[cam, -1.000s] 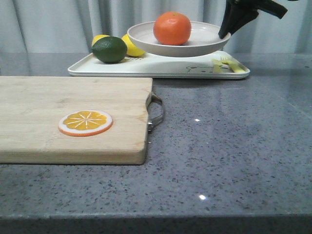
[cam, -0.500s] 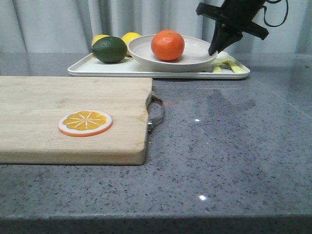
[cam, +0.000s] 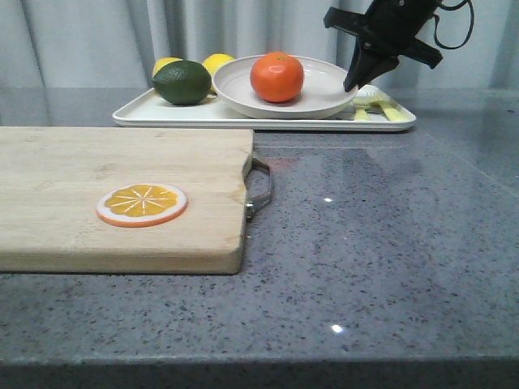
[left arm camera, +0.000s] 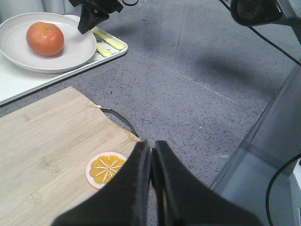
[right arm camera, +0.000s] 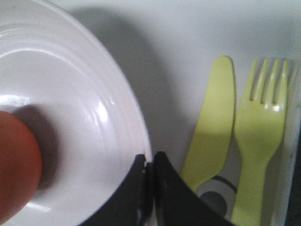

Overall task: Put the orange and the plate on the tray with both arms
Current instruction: 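Open the right gripper and withdraw it upward from the plate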

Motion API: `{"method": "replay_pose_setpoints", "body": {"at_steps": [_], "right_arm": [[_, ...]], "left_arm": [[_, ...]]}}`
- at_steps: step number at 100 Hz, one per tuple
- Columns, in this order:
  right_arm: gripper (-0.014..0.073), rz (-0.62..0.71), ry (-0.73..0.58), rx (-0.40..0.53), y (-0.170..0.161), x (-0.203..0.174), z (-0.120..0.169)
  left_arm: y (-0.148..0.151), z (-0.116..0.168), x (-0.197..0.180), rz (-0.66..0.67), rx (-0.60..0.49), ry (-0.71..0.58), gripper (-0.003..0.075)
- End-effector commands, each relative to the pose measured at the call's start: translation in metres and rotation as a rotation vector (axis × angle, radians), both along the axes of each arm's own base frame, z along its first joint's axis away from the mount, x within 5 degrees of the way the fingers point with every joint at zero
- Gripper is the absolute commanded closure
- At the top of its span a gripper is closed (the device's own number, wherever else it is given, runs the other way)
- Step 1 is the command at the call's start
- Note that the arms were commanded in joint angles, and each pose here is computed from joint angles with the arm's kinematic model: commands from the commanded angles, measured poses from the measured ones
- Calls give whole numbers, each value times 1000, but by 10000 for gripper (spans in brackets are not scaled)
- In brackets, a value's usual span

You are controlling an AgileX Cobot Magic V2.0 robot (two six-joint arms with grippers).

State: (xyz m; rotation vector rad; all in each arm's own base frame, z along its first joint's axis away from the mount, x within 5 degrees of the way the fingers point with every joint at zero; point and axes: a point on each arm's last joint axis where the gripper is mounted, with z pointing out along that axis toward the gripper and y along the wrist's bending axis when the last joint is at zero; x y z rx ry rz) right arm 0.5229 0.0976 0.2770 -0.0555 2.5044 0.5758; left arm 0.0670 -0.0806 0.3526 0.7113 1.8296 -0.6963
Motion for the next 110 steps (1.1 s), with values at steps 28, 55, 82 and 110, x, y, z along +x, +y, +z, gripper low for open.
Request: {"method": "replay_pose_setpoints", "body": {"at_steps": [28, 55, 82, 110], "right_arm": [[584, -9, -163, 33, -2, -8, 50], [370, -12, -172, 35, -2, -8, 51], [347, 7, -210, -13, -7, -22, 78], [536, 70, -180, -119, -14, -59, 119]], "left_arm": [[-1, 14, 1, 4, -77, -50, 740], [-1, 14, 1, 4, -77, -50, 740], [-1, 14, 1, 4, -77, -49, 740], [-1, 14, 1, 3, -76, -48, 740]]}}
